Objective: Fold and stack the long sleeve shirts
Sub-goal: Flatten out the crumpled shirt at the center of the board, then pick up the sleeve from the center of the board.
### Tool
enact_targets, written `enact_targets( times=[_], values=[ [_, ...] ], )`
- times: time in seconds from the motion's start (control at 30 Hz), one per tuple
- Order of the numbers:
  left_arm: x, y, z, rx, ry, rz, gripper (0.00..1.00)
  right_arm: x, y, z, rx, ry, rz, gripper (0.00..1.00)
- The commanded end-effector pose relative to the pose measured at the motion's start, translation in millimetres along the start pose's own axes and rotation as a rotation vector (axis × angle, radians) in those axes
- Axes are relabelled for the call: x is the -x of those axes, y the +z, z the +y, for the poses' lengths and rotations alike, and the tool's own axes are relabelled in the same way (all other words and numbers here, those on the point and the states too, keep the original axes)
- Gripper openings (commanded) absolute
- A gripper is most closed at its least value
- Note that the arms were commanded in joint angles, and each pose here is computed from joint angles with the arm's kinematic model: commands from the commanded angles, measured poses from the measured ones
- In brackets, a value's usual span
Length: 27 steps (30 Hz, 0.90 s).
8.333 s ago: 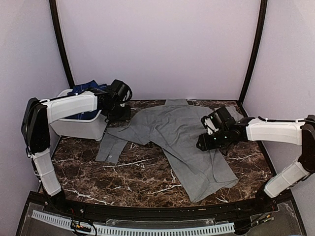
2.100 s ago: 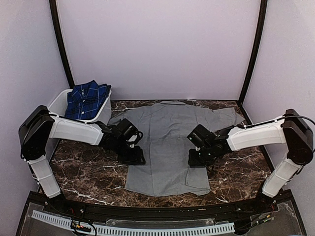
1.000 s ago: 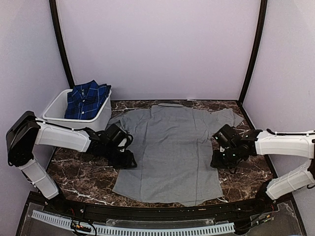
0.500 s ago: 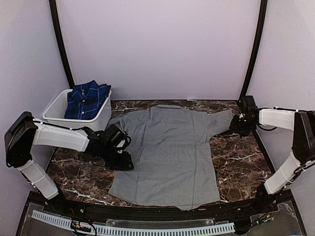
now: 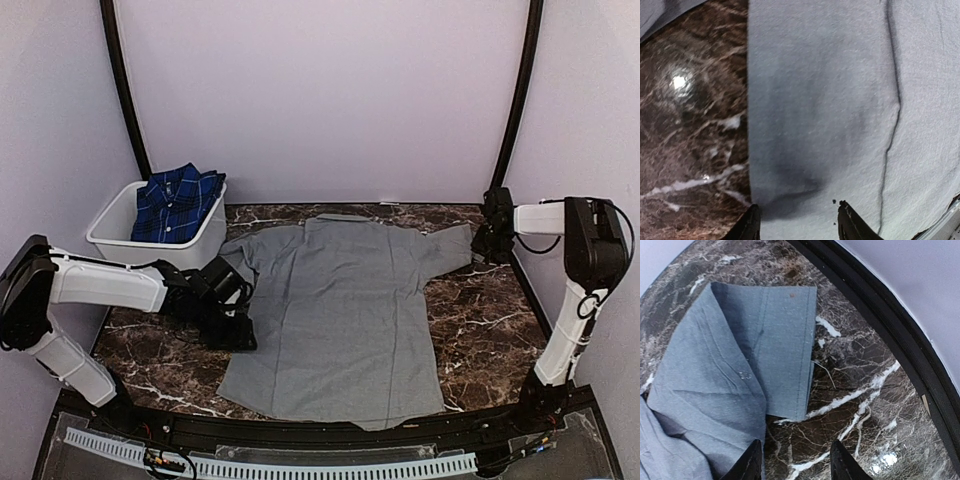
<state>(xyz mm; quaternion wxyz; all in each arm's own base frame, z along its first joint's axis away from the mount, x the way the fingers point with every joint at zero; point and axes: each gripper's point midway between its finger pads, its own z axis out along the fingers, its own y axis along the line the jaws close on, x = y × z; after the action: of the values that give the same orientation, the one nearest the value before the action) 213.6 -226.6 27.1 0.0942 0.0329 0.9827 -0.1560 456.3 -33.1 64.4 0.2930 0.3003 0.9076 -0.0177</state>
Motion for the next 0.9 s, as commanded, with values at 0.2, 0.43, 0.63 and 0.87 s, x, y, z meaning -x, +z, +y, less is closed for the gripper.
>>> enact_targets(
  times=[0.2, 0.43, 0.63, 0.87],
  values=[
    [-6, -23, 37, 0.037, -0.017, -0.049, 0.52, 20, 24, -18, -0.081, 0.094, -0.004, 0.48],
    [15, -46, 14, -0.038, 0.032, -0.132, 0.52, 36, 50, -7, -0.104, 0.159, 0.029, 0.56],
    [34, -62, -6, -0.102, 0.054, -0.192, 0.52, 32, 74, -3, -0.146, 0.172, 0.085, 0.62],
    [46, -69, -21, -0.151, 0.076, -0.227, 0.52, 10, 73, -11, -0.21, 0.137, 0.115, 0.52]
  ],
)
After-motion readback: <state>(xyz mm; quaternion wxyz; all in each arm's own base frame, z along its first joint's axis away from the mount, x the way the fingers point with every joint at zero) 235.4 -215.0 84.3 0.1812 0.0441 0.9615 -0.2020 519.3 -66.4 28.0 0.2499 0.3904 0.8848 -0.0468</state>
